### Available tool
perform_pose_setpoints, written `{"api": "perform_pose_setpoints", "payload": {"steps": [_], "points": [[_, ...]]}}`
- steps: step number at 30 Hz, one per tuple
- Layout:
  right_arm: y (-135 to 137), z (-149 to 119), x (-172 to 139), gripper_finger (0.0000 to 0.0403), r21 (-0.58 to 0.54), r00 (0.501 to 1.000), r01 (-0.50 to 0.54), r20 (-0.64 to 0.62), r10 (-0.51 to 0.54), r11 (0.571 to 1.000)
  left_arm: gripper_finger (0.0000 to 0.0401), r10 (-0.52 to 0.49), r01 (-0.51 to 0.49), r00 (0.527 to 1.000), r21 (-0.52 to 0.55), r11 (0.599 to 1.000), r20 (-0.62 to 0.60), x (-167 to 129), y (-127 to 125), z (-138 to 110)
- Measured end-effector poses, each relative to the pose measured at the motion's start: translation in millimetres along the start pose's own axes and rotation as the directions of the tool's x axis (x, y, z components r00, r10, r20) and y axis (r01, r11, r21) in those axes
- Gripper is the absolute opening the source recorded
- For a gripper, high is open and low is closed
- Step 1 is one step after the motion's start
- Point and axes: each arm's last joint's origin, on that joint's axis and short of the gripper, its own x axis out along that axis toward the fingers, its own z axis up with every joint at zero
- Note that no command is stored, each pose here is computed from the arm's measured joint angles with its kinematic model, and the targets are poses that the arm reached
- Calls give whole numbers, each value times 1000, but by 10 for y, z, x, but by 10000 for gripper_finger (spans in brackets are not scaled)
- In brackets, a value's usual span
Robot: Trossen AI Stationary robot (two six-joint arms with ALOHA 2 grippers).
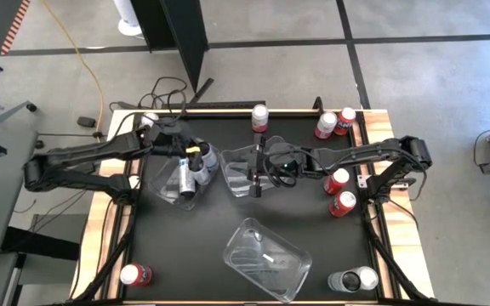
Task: Sort soda cans
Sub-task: Put the left black soda can in the top left transparent bin
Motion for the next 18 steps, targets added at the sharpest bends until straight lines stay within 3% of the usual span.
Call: {"api": "perform_pose_setpoints", "payload": {"steps": [8,18], "points": [[10,1,-2,113,-1,1000,-3,0,3,1000,0,-41,41,999,2,999,7,146,-21,39],[10,1,-1,113,0,1000,-2,1,2,1000,0,4,-4,999,-3,1000,-49,217,13,-19]]}}
